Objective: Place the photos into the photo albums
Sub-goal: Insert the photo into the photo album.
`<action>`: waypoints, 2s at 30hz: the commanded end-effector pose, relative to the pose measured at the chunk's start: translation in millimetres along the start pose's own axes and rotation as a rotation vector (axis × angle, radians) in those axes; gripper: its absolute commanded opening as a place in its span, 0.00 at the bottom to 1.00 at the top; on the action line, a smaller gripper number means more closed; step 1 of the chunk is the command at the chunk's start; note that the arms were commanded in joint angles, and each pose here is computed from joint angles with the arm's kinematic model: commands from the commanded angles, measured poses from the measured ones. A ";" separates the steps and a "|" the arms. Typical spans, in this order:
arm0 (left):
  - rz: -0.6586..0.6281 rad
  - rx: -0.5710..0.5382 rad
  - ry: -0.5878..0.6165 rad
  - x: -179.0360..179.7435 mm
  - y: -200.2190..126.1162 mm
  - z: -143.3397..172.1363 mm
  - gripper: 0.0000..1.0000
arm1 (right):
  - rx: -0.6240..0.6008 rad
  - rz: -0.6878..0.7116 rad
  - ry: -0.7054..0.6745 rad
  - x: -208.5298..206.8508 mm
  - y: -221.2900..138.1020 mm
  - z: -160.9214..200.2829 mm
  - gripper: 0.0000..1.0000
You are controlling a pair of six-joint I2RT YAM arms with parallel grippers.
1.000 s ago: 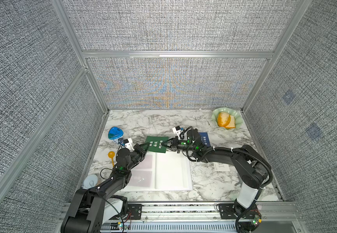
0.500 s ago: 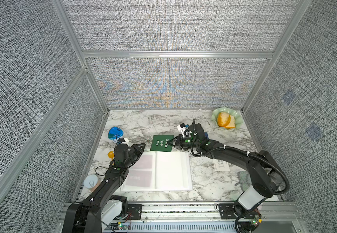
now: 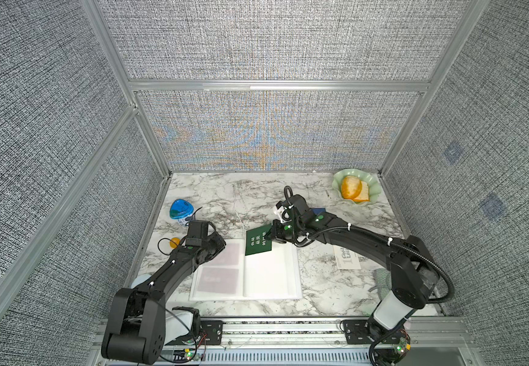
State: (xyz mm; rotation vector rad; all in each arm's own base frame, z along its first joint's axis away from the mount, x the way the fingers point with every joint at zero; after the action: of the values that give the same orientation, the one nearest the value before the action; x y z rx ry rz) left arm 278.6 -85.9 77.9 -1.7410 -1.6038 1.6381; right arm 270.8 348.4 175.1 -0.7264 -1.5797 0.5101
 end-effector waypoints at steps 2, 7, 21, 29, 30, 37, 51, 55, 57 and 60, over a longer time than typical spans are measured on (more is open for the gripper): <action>-0.057 0.032 0.007 12.5 2.8 8.2 0.13 | 0.026 0.096 -0.009 -9.3 9.4 7.9 0.00; -0.122 0.005 -0.004 24.0 -0.4 8.3 0.12 | 0.035 0.120 -0.005 -7.0 17.6 10.4 0.00; -0.270 -0.050 -0.037 56.2 -9.6 13.9 0.12 | 0.024 0.223 0.002 0.7 30.4 9.6 0.00; -0.272 -0.059 -0.044 60.3 -11.0 15.3 0.12 | 0.008 0.254 0.010 2.2 33.6 8.0 0.00; -0.273 -0.061 -0.044 60.5 -11.2 15.3 0.12 | 0.005 0.257 0.011 2.5 33.5 7.9 0.00; -0.278 -0.065 -0.044 63.4 -12.1 17.6 0.12 | -0.003 0.271 0.012 3.9 36.0 6.6 0.00; -0.279 -0.075 -0.044 64.3 -15.2 16.8 0.12 | 0.015 0.290 0.013 -1.6 43.7 10.6 0.00; -0.285 -0.075 -0.042 65.1 -16.0 16.6 0.12 | 0.023 0.300 0.012 -8.4 43.9 13.8 0.00; -0.286 -0.075 -0.044 65.5 -16.3 16.5 0.12 | 0.023 0.303 0.013 -11.4 42.9 14.0 0.00; -0.287 -0.073 -0.044 65.3 -16.5 16.6 0.12 | 0.023 0.308 0.016 -17.2 42.3 14.6 0.00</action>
State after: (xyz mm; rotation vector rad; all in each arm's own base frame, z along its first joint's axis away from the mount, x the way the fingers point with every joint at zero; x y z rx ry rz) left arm 240.8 -36.9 49.7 -1.4457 -1.8482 1.5202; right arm 263.8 371.3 132.1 -0.9505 -1.4542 0.7415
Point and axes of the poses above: each gripper's point midway between its finger pads, its own y axis out along the fingers, its own x axis along the line the jaws close on, z = x × y, the point moved 3 cm from there along -y, back along the fingers, and after that the axes turned 8 degrees about y, right-handed, at the moved point
